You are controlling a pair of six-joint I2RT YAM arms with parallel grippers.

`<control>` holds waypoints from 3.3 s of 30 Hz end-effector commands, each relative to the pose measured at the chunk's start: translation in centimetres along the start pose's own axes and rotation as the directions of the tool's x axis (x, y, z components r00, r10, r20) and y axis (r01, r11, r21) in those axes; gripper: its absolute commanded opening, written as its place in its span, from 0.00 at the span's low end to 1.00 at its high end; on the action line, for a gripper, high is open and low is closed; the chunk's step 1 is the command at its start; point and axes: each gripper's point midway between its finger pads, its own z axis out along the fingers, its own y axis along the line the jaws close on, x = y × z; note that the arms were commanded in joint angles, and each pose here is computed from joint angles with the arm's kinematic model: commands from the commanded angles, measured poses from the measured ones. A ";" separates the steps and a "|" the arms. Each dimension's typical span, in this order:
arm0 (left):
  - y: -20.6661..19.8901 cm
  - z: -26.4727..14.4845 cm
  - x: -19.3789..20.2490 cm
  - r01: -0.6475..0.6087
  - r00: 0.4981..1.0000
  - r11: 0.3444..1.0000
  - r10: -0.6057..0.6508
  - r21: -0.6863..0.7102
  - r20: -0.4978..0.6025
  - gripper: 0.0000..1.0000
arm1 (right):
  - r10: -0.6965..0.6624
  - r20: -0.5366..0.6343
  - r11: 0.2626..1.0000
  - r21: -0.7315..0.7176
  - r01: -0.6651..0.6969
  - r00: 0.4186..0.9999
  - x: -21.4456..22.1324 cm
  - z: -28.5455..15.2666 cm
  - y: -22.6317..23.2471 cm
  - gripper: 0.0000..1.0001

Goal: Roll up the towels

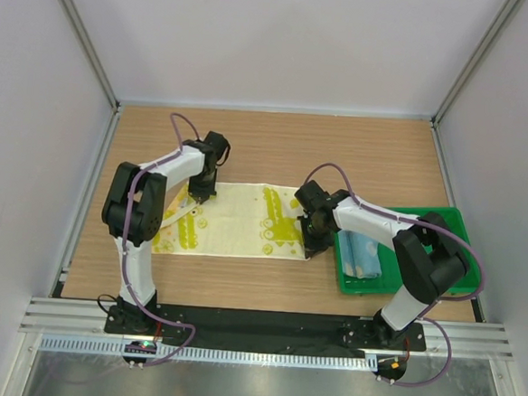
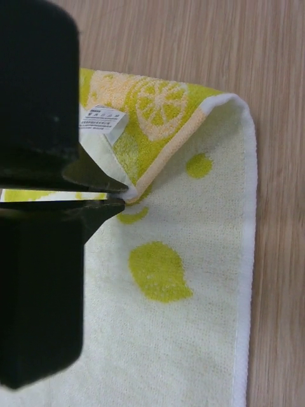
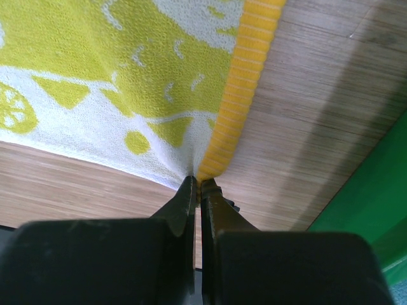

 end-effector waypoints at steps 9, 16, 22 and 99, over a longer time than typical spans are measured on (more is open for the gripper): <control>6.0 -2.9 -3.8 0.024 0.999 0.992 -0.018 -0.125 0.049 0.02 | -0.017 0.002 1.000 -0.005 0.017 1.000 0.2 0.2 0.0 0.01; 12.4 -4.5 -4.3 0.163 0.986 0.969 -0.153 -0.186 0.067 0.65 | -0.016 -0.001 1.000 -0.024 0.016 1.000 0.1 0.3 0.4 0.01; 14.0 -7.1 -1.6 0.322 0.945 0.934 -0.308 -0.152 0.108 0.78 | -0.013 -0.004 0.999 -0.038 0.013 1.000 0.1 0.2 0.7 0.06; 16.0 -2.8 12.9 0.891 0.451 0.454 -0.889 0.022 0.081 0.00 | 0.102 0.081 0.993 -0.073 -0.096 0.991 -0.3 0.1 1.0 0.62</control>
